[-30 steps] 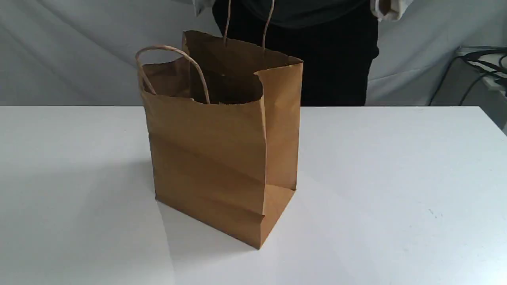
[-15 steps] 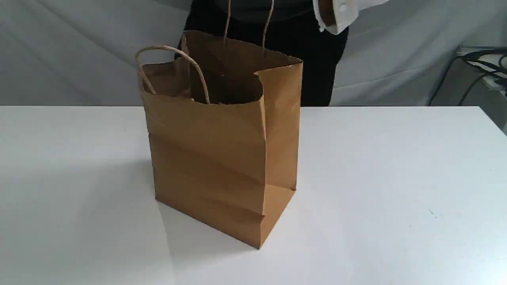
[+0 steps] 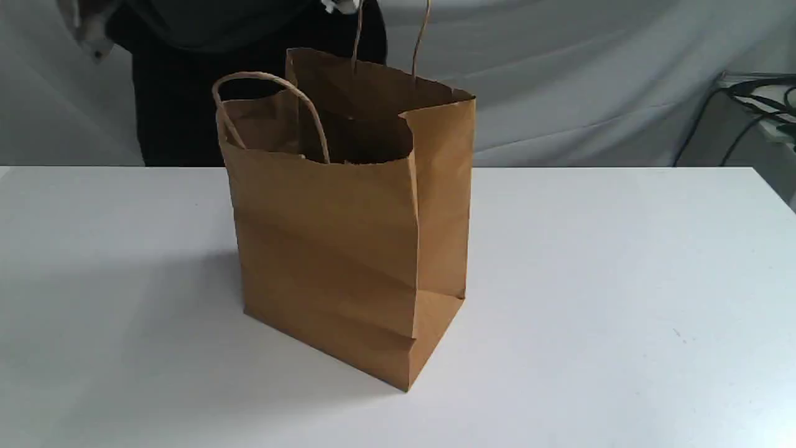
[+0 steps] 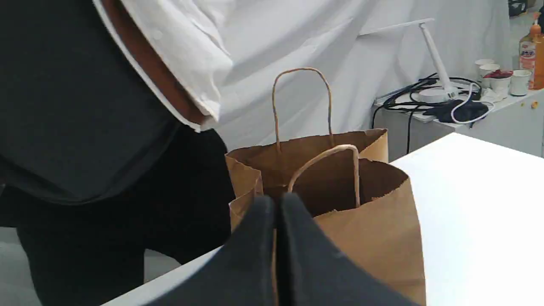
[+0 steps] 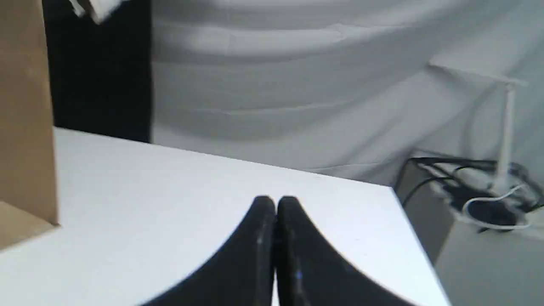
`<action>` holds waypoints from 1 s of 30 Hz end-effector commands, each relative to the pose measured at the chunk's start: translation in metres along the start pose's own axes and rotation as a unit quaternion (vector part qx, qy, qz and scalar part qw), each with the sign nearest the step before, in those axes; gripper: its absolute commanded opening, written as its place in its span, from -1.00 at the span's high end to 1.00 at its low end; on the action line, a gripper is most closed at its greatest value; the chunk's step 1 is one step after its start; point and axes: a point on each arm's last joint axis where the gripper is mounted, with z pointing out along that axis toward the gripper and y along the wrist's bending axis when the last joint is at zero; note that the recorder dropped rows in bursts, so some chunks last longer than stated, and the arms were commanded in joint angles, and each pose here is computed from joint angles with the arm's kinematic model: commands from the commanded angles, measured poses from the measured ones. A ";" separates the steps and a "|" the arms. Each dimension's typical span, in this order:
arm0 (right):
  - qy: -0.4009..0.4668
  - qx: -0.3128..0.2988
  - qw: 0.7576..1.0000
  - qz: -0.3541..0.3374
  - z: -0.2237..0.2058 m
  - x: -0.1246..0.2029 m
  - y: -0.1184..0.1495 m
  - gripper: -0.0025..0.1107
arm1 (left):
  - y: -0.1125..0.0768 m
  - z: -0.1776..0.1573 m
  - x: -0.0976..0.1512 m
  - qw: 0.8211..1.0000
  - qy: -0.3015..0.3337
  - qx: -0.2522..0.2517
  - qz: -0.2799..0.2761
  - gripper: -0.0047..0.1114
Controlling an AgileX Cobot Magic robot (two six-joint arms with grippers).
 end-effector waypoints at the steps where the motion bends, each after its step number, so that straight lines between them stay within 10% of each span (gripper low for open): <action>1: -0.002 0.009 0.999 -0.031 0.000 0.001 -0.001 0.96 | -0.001 -0.001 0.001 1.000 -0.002 0.000 -0.003 0.92; 30: 0.036 -0.007 0.999 -0.028 0.001 0.014 0.004 0.96 | -0.001 -0.001 0.001 1.000 -0.002 0.000 -0.002 0.92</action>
